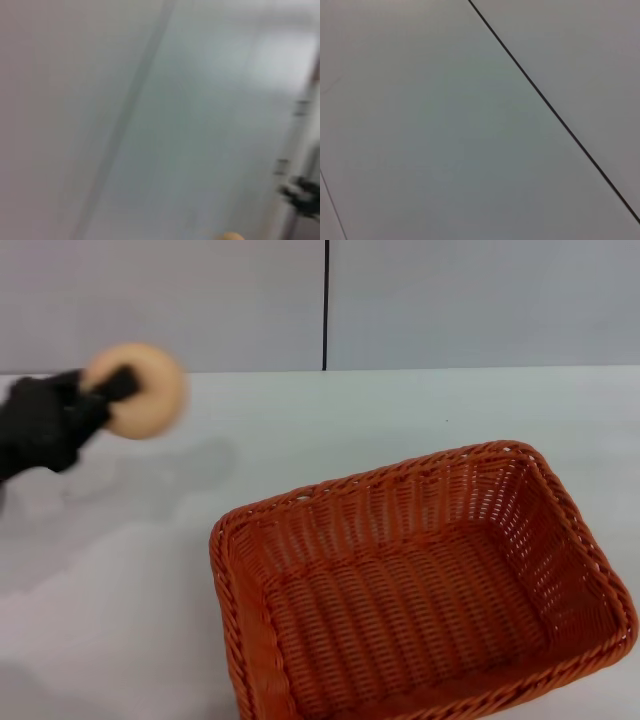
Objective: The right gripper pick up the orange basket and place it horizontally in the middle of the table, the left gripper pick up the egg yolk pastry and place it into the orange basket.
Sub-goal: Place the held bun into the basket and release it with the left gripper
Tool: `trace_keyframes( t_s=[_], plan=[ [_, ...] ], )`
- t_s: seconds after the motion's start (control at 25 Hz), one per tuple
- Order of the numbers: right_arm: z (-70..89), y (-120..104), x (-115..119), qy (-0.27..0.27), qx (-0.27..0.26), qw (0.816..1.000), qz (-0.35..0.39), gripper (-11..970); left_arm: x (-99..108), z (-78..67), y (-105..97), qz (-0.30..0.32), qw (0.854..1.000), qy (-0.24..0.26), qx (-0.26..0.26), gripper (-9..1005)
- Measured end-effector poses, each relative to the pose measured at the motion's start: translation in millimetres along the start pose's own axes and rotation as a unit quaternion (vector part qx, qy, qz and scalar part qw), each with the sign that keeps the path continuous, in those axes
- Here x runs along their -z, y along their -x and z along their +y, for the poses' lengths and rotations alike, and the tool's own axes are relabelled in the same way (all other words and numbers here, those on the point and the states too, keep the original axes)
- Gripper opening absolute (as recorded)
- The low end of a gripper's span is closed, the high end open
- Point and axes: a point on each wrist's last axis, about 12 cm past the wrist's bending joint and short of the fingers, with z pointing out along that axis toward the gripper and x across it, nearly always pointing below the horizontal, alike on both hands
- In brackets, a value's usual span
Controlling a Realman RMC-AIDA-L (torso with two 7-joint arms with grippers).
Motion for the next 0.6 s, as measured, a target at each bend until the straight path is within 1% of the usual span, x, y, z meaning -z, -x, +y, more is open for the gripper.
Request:
trace_keyframes(
  t_s=[0.04,0.08,0.12,0.16,0.2,0.24,0.28,0.32,0.36,0.4,0.52,0.6],
  plan=[
    [0.1,-0.6,0.0,0.0,-0.002,1.0,0.0,581,-9.6,-8.3,3.9,-0.01,0.999,-0.044,-0.001,94],
    [0.1,-1.1,0.0,0.0,-0.003,1.0,-0.001,581,-9.6,-8.3,3.9,-0.01,0.999,-0.044,-0.001,91],
    [0.1,-1.4,0.0,0.0,-0.003,1.0,-0.001,581,-32.6,-26.4,3.3,0.003,0.991,-0.132,-0.001,89],
    [0.0,-1.6,-0.1,-0.001,-0.003,1.0,-0.001,581,-47.0,-35.8,-0.3,0.026,0.984,-0.179,0.0,86],
    [0.0,-1.6,-0.1,-0.001,-0.003,1.0,-0.001,581,-47.0,-35.8,-0.3,0.026,0.984,-0.179,0.0,83],
    [-0.1,-1.6,-0.1,-0.001,-0.003,1.0,-0.001,581,-52.5,-39.2,-2.2,0.037,0.98,-0.194,0.0,81],
    [-0.1,-1.8,-0.2,-0.001,-0.003,1.0,-0.001,581,-65.9,-46.3,-8.1,0.064,0.972,-0.227,0.003,78],
    [-0.2,-2.1,-0.5,-0.001,-0.003,1.0,-0.001,581,-69.5,-48.3,-9.8,0.071,0.969,-0.235,0.004,76],
    [-0.1,-3.1,-0.8,-0.001,-0.002,1.0,-0.001,581,-77.6,-53.1,-13.7,0.087,0.964,-0.253,0.004,74],
    [-0.1,-3.1,-0.8,-0.001,-0.002,1.0,-0.001,581,-77.6,-53.1,-13.7,0.087,0.964,-0.253,0.004,72],
    [0.1,-4.1,-1.3,0.0,-0.003,1.0,0.001,580,-86.9,-58.7,-17.7,0.11,0.955,-0.275,0.0,69],
    [0.2,-4.3,-1.4,0.0,-0.003,1.0,0.001,579,-90.4,-58.6,-19.8,0.118,0.955,-0.271,0.001,71]
  ],
)
